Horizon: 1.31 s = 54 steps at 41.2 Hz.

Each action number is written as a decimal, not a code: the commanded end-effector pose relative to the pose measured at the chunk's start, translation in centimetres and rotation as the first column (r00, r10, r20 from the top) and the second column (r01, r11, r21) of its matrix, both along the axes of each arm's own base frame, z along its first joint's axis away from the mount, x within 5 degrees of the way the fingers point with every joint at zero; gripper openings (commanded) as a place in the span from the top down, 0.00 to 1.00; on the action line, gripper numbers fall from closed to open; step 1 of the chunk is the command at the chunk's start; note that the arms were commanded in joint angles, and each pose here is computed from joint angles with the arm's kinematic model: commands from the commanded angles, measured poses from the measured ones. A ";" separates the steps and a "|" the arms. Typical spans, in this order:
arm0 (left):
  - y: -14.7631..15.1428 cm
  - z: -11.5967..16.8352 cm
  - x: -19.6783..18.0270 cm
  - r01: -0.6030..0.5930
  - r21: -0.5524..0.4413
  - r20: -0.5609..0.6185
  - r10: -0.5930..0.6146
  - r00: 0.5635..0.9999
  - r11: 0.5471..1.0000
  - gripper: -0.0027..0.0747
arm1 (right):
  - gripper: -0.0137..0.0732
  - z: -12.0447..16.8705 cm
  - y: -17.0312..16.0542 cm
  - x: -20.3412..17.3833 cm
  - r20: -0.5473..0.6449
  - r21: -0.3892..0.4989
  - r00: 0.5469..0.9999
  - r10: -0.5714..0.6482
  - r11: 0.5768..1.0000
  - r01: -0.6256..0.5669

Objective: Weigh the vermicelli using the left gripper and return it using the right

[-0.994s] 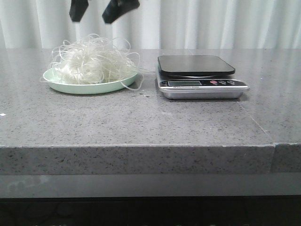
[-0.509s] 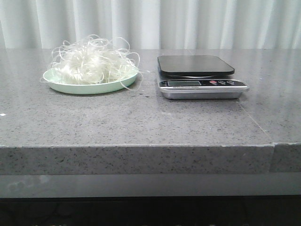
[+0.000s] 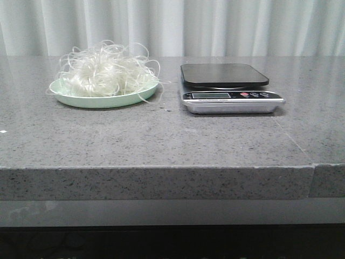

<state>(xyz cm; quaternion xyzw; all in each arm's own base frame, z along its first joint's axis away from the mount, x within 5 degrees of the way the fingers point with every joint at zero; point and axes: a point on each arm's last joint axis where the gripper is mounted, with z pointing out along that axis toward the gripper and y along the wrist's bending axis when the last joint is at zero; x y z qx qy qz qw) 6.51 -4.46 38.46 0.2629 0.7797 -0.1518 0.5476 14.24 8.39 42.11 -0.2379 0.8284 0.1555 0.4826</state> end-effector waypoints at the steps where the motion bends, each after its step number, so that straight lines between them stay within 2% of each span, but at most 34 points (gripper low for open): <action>1: -0.1 1.4 0.1 -0.002 -0.070 0.069 0.007 0.998 0.998 0.36 | 0.23 0.5 -2.2 -2.9 0.112 0.033 0.993 -0.042 0.999 0.038; 11: -0.1 1.4 0.1 -0.002 -0.073 0.074 0.008 0.997 0.997 0.36 | 0.23 -2.5 -4.7 -8.0 0.148 0.048 0.988 -0.052 0.998 0.046; 20: -0.1 1.4 0.1 -0.002 -0.072 0.072 0.007 0.997 0.997 0.36 | 0.23 -4.1 -5.3 -9.3 0.153 0.051 0.987 -0.052 0.998 0.045; 23: -0.1 1.4 0.1 -0.002 -0.072 0.072 0.007 0.997 0.997 0.36 | 0.26 -4.2 -5.2 -9.3 0.149 0.049 0.987 -0.052 0.998 0.045; 26: -0.1 1.4 0.1 -0.002 -0.072 0.072 0.007 0.997 0.997 0.42 | 0.32 -4.2 -5.2 -9.3 0.150 0.049 0.987 -0.052 0.998 0.045; 35: -0.1 1.4 0.1 -0.002 -0.072 0.072 0.007 0.997 0.997 0.66 | 0.57 -4.2 -5.2 -9.3 0.150 0.049 0.987 -0.052 0.998 0.045; 41: -0.1 1.4 0.1 -0.002 -0.072 0.072 0.007 0.997 0.997 0.77 | 0.63 -4.2 -5.2 -9.3 0.150 0.049 0.987 -0.052 0.998 0.045; 54: -0.1 1.4 0.1 -0.002 -0.072 0.072 0.007 0.997 0.997 0.78 | 0.64 -4.2 -5.2 -9.3 0.151 0.050 0.987 -0.052 0.998 0.045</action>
